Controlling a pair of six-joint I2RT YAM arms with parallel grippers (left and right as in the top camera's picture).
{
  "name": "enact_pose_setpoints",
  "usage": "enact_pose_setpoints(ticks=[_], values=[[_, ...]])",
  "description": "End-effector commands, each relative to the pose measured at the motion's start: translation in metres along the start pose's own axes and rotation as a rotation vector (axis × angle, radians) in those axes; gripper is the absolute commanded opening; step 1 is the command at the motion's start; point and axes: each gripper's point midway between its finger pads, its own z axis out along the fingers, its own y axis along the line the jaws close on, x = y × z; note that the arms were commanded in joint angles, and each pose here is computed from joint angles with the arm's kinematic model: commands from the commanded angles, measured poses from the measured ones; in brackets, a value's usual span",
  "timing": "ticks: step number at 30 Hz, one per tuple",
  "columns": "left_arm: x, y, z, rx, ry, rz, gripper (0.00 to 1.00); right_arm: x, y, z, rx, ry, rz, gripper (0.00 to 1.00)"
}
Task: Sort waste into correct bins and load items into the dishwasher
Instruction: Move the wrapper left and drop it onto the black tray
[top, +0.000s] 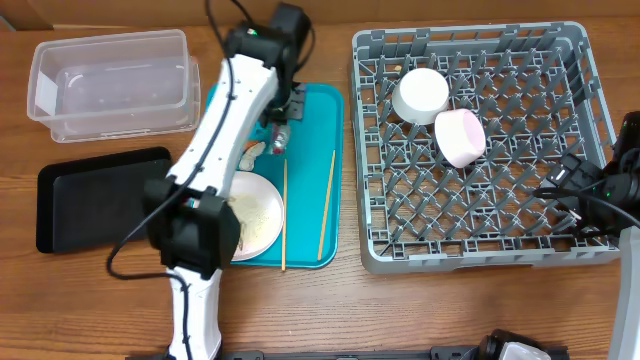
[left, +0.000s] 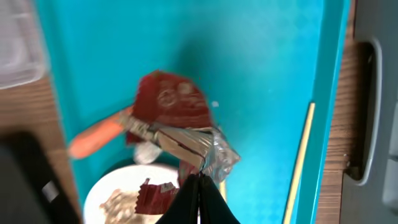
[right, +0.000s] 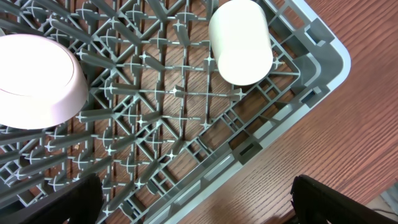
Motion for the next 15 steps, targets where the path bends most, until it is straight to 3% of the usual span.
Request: enact_pose_setpoints(ticks=[1,15], values=[[-0.006,0.047,-0.043,-0.022,-0.083,-0.152,0.04,-0.005,-0.001,-0.008,-0.009,-0.031,0.016,1.00],[0.056,0.165,-0.058,-0.103,0.115,-0.464,0.04,-0.006,0.000,-0.008,-0.010,-0.034,0.013,1.00]])
